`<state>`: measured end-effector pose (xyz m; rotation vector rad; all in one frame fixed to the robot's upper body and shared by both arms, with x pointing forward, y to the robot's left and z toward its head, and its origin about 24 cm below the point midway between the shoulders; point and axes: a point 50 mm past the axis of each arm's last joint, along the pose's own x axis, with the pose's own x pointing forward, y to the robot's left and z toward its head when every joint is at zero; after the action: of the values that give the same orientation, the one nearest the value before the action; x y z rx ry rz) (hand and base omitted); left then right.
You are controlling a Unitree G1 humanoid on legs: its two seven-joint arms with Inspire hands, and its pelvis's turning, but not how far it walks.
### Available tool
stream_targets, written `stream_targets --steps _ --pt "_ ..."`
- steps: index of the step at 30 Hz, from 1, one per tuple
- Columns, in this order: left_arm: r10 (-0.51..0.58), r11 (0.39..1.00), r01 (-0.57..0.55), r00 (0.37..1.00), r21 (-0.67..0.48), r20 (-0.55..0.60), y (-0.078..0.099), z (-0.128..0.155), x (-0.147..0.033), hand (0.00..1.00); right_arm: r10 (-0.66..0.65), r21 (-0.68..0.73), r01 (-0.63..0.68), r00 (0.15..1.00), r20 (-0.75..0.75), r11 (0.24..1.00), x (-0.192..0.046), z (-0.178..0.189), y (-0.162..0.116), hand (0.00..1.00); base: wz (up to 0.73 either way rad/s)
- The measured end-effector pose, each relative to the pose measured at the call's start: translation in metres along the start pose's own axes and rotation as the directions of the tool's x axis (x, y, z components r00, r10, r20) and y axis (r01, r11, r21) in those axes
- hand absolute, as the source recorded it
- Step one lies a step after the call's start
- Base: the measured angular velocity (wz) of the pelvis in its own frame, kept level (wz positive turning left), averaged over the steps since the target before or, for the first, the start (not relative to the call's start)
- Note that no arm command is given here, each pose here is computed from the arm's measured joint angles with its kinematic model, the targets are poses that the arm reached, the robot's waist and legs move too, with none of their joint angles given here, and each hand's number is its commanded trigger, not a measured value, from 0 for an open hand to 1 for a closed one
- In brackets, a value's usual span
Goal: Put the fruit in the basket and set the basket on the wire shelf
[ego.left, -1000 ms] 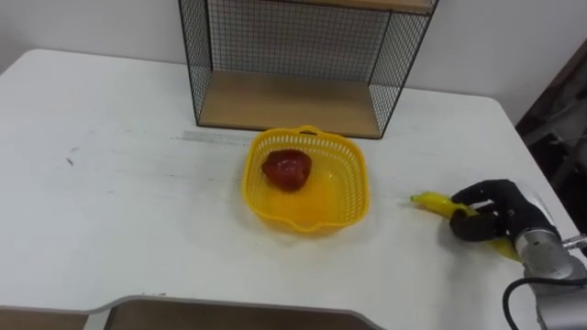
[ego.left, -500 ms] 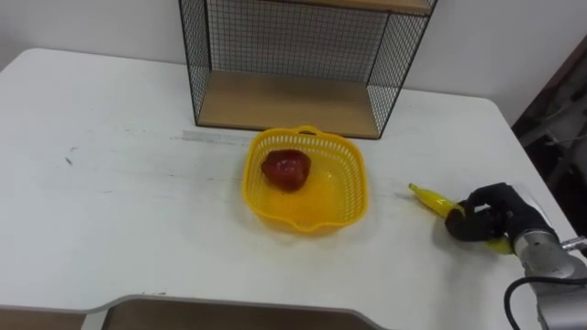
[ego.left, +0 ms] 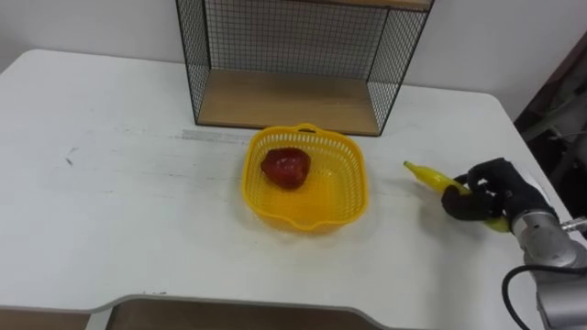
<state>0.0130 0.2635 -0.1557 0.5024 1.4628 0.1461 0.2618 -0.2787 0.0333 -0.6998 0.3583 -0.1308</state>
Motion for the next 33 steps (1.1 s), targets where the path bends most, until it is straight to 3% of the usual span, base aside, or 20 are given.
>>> stream_targets --steps 4,22,33 --pt "0.008 1.0 -0.008 1.0 -0.001 0.015 0.0 0.001 0.0 0.0 -0.063 0.015 0.061 0.992 0.11 0.998 -0.004 0.024 -0.008 1.0 0.0" --pt "-0.025 1.0 0.025 1.0 -0.005 0.001 -0.009 -0.002 0.0 0.0 -0.122 0.075 0.103 0.939 0.322 0.992 -0.021 0.073 -0.017 1.0 -0.05" --pt "-0.025 1.0 0.025 0.999 0.005 0.025 -0.01 0.004 0.0 0.0 -0.026 0.013 0.022 0.907 0.421 1.0 -0.03 0.096 -0.003 1.0 -0.01"
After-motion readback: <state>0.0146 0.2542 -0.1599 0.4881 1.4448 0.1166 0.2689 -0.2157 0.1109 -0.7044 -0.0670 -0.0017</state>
